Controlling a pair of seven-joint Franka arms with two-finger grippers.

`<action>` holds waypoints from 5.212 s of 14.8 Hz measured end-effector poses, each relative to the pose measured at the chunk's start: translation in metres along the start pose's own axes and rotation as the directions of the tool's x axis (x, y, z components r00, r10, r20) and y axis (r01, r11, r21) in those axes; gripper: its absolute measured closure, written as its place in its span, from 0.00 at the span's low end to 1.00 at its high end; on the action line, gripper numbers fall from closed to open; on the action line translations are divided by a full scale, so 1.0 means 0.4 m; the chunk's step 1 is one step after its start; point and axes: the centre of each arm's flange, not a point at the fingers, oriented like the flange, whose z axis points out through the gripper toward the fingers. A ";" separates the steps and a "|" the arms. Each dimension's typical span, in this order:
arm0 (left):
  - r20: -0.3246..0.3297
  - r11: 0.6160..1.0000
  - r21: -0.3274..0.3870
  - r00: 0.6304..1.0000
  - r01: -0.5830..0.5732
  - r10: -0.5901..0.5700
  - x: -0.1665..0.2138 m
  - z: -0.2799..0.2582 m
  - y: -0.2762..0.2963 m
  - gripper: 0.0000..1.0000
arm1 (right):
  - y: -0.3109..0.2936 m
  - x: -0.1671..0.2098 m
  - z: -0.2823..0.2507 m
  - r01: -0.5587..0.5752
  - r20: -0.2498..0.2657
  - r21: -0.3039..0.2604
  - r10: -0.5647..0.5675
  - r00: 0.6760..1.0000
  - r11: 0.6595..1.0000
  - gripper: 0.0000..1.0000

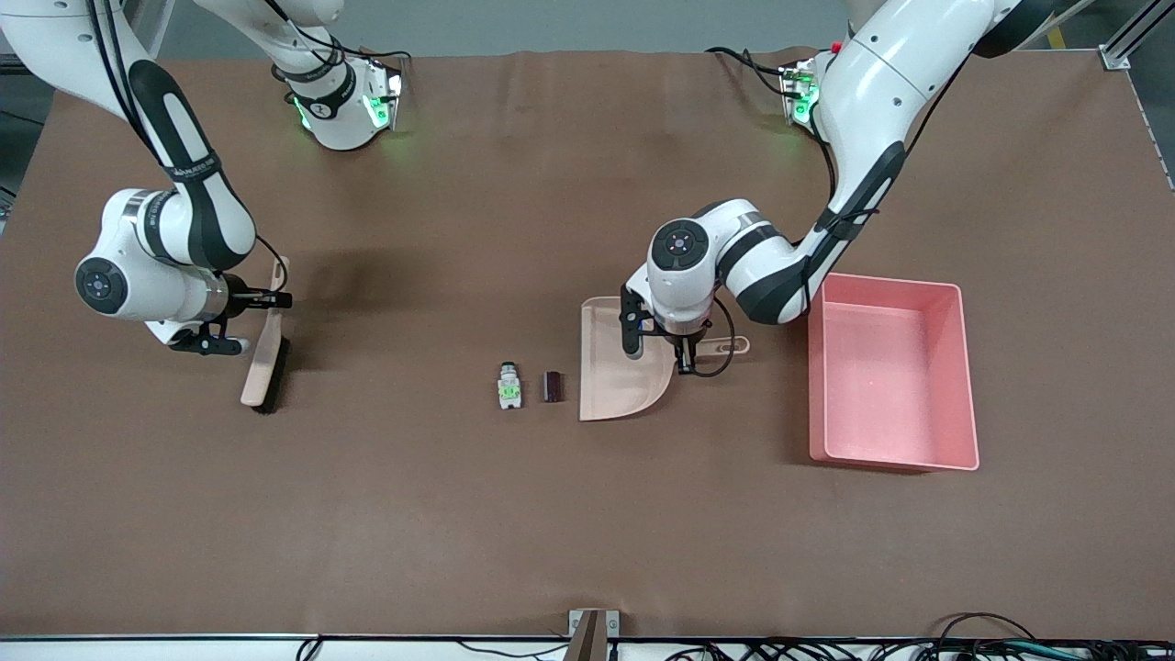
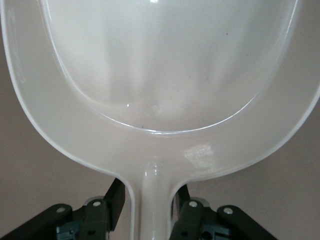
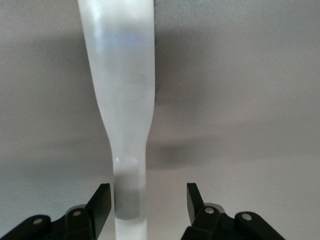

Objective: Clean e-waste and dump in bin
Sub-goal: 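Slide the dustpan with the left gripper toward the module and capacitor, then lift the brush with the right gripper and move it behind the parts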

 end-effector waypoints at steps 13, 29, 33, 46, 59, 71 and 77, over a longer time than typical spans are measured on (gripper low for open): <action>0.054 1.000 0.006 0.998 0.030 -0.031 -0.009 -0.056 -0.054 0.67 | -0.028 0.001 0.000 -0.018 0.000 0.008 0.018 1.000 1.000 0.34; 0.132 0.999 0.030 0.991 -0.020 0.016 0.031 -0.038 -0.078 0.67 | -0.027 0.001 -0.001 -0.028 0.000 0.009 0.028 1.000 1.000 0.70; 0.145 0.999 0.021 0.989 -0.027 0.024 0.058 -0.031 -0.083 0.67 | -0.026 0.001 -0.001 -0.031 -0.001 0.009 0.031 1.000 0.999 0.74; 0.148 0.998 0.033 0.987 -0.062 0.057 0.127 -0.017 -0.056 0.67 | -0.140 0.071 -0.327 -0.005 -0.035 0.108 0.008 0.999 0.994 0.74; 0.131 0.997 0.041 0.989 -0.069 0.063 0.180 -0.014 -0.042 0.67 | -0.778 -0.097 -0.084 -0.041 -0.021 0.114 0.043 0.999 0.993 0.74; 0.133 0.997 0.044 0.989 -0.067 0.060 0.185 -0.013 -0.038 0.67 | -0.965 -0.055 0.022 -0.003 0.005 0.082 0.003 1.000 0.997 0.74; 0.134 0.997 0.044 0.989 -0.067 0.060 0.184 -0.012 -0.038 0.67 | -1.033 -0.086 0.018 0.032 -0.009 0.077 -0.031 0.999 0.996 0.74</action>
